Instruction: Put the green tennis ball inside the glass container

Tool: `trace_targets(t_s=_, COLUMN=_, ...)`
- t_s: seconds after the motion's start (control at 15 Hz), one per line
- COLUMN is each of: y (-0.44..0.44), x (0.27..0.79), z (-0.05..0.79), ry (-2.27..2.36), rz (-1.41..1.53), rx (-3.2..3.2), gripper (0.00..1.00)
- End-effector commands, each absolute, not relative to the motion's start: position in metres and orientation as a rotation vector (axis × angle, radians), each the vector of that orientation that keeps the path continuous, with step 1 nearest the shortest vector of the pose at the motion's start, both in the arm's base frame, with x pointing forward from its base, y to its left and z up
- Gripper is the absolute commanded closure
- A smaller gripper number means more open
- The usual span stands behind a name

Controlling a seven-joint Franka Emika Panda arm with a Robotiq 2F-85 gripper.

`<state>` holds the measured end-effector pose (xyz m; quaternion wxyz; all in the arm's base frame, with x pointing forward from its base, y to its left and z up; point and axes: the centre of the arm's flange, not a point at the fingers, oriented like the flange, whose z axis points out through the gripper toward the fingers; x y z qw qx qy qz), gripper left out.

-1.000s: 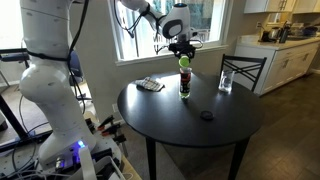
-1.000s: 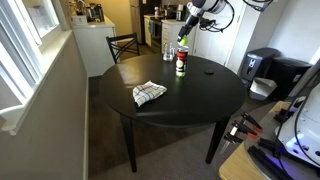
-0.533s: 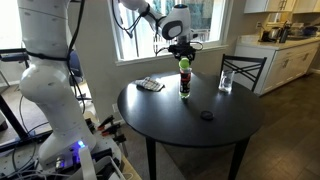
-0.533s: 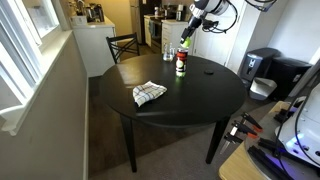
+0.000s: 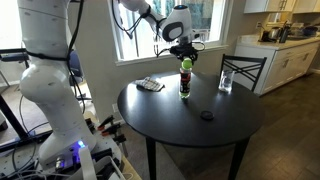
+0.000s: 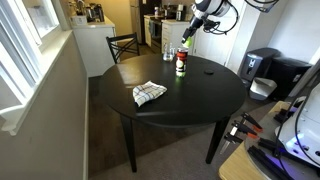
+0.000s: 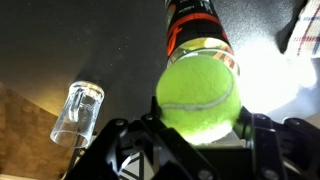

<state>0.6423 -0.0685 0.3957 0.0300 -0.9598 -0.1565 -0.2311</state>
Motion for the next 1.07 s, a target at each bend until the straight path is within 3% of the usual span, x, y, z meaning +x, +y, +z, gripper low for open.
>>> trace_targets(t_s=0.0, y=-0.069, x=0.634, z=0.395, ry=-0.492, rz=-0.770, rx=-2.961, gripper=0.59)
trace_targets(t_s=1.0, y=-0.058, x=0.643, z=0.372, ry=-0.484, rz=-0.857, rx=-2.965, gripper=0.59)
